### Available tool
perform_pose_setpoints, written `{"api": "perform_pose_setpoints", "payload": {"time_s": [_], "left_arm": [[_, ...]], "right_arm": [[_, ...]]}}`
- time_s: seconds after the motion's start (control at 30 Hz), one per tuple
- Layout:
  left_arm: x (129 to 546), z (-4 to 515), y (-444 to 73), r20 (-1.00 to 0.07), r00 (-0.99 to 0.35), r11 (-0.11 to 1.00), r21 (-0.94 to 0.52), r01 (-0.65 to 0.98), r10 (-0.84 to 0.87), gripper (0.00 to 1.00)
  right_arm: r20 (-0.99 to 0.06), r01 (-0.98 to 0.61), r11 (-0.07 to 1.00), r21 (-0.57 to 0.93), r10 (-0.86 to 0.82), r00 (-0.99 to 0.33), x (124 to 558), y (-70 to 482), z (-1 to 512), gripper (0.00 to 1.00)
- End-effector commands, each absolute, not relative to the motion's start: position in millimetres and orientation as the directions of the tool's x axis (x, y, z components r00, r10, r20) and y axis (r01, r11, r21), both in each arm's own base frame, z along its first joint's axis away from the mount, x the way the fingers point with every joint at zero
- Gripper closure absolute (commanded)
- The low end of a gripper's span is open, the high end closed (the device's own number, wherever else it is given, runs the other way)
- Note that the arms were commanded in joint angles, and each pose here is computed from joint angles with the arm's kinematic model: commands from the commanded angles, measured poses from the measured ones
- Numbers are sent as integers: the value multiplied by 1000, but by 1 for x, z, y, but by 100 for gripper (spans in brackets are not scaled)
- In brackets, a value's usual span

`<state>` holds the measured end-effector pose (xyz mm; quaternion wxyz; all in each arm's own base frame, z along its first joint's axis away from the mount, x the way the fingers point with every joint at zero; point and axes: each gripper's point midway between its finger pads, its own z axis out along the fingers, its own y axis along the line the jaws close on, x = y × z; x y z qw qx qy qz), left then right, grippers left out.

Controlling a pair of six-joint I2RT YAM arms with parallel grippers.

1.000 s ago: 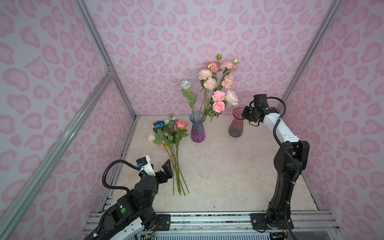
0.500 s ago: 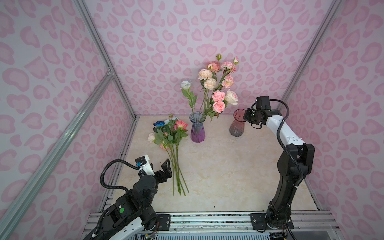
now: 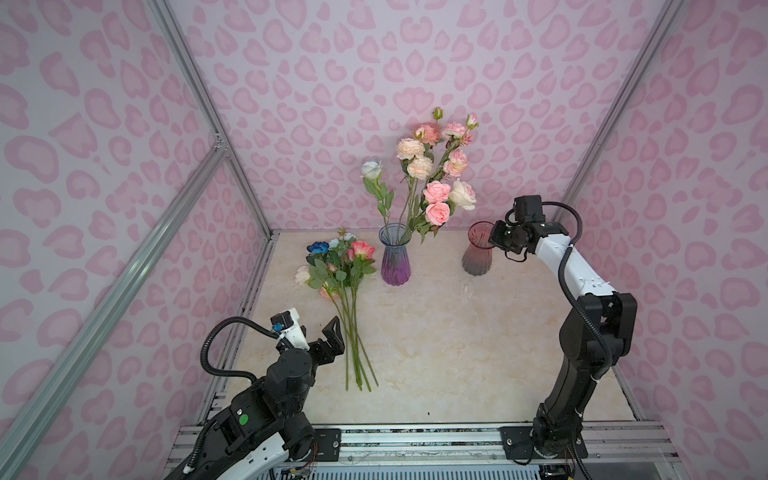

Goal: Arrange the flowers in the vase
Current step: 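Grasp the pink-grey vase rim and drag it nearer the robot with the right gripper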

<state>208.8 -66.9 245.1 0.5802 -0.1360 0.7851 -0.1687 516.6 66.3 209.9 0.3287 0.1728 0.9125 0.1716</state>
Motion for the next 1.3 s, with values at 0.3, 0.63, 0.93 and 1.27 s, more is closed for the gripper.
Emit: {"api": "perform_pose_setpoints", "payload": {"time_s": [0.3, 0.63, 0.93, 1.27], "left_arm": [[209, 261, -68, -868, -265, 900, -436, 1, -421, 3], [212, 266, -80, -874, -280, 903, -427, 51, -398, 3], [213, 272, -84, -879, -277, 903, -423, 74, -389, 2], [214, 271, -91, -875, -295, 901, -425, 90, -383, 2]], "right_arm": [[-588, 90, 873, 478, 395, -706, 480, 101, 243, 100], [-560, 14, 882, 471, 311, -768, 404, 115, 263, 100], [-480, -50, 868, 494, 225, -848, 335, 150, 262, 100], [-348, -34, 860, 510, 170, -922, 300, 182, 238, 100]]}}
